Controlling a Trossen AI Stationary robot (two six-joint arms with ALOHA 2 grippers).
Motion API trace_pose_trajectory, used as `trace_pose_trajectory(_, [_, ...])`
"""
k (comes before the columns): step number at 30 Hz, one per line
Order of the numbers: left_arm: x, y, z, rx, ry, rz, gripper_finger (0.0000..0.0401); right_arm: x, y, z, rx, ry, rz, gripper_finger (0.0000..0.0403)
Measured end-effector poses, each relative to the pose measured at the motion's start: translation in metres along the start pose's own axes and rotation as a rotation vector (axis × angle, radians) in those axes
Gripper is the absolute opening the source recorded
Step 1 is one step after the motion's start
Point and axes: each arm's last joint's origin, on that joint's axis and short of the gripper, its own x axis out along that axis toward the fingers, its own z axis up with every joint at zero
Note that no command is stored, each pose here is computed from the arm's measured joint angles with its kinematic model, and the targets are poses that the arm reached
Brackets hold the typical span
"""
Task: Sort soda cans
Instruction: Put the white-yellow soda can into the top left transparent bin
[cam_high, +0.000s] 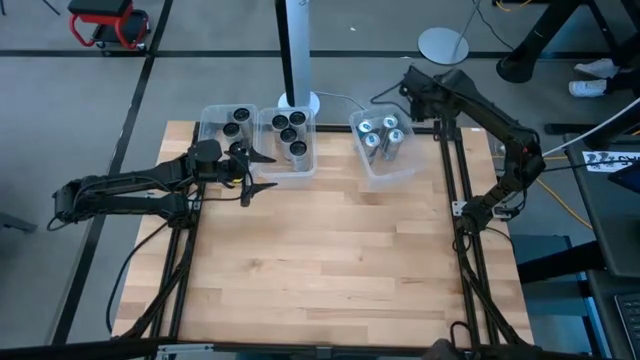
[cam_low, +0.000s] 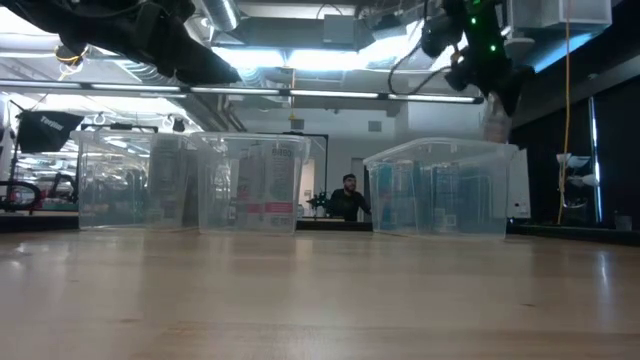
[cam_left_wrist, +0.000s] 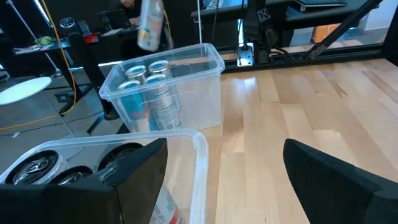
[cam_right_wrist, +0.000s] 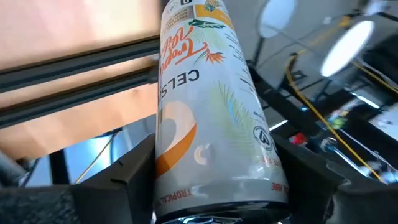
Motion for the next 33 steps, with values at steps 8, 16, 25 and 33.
trace_pose_trajectory(8, [0.000, 0.000, 0.000, 0.000, 0.000, 0.000, 0.0308, -0.041, -0.012, -0.003, 0.011, -0.120, -0.151, 0.0254])
trace_pose_trajectory(16, [0.000, 0.000, 0.000, 0.000, 0.000, 0.000, 0.0308, -0.096, 0.012, 0.026, -0.157, -0.368, -0.320, 0.0256])
trace_pose_trajectory(25, [0.000, 0.000, 0.000, -0.002, 0.003, -0.001, 0.0308, -0.157, 0.073, 0.055, -0.437, -0.648, -0.474, 0.0256])
trace_pose_trajectory(33, [0.001, -0.002, 0.000, -0.010, 0.006, -0.012, 0.0308, -0.184, 0.134, 0.082, -0.694, -0.753, -0.493, 0.0257])
